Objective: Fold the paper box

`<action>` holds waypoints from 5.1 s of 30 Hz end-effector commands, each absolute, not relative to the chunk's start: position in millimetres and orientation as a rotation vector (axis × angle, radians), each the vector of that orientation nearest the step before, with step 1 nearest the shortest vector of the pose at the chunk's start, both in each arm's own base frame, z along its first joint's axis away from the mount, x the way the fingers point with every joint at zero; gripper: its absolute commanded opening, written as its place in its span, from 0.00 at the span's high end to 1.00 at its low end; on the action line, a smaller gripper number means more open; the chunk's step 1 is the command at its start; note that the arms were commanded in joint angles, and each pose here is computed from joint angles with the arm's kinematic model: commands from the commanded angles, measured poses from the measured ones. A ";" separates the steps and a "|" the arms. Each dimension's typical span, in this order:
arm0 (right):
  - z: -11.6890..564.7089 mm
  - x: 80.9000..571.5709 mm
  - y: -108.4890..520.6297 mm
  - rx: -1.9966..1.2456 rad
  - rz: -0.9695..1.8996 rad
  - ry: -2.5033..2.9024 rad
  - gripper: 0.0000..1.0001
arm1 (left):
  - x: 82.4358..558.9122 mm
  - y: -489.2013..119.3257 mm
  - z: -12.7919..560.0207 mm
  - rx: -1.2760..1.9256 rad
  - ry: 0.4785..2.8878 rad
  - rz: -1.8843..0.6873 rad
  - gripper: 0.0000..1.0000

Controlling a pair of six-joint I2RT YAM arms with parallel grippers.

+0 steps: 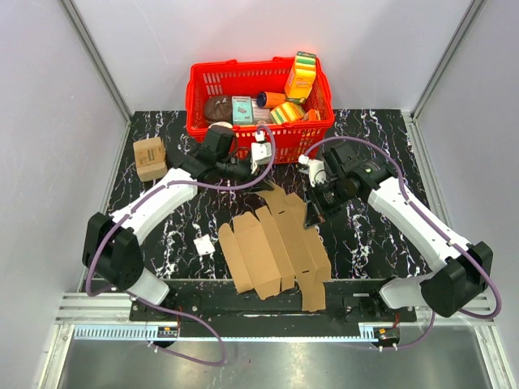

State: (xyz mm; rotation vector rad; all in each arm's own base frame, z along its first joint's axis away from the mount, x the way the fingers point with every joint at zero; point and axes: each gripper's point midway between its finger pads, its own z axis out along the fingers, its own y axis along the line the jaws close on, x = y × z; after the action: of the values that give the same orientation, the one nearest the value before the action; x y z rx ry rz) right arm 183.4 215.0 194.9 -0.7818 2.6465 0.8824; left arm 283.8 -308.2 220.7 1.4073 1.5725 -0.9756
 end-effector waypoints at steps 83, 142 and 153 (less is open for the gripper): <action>319.5 220.3 193.5 -0.501 0.744 1.900 0.18 | 272.5 -206.9 173.9 0.759 2.320 -0.194 1.00; 111.7 273.8 287.3 -0.742 1.127 2.015 0.57 | 311.6 -218.0 181.9 0.926 2.075 -0.296 1.00; 115.0 274.6 285.3 -0.743 1.111 2.025 0.79 | 313.5 -217.7 179.9 0.913 2.085 -0.295 1.00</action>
State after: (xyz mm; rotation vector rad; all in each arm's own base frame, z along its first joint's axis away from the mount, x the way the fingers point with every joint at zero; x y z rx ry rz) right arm 264.0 280.8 90.3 -0.7255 2.1066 1.1131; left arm 306.3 -212.2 158.1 0.9581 2.1609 -0.2611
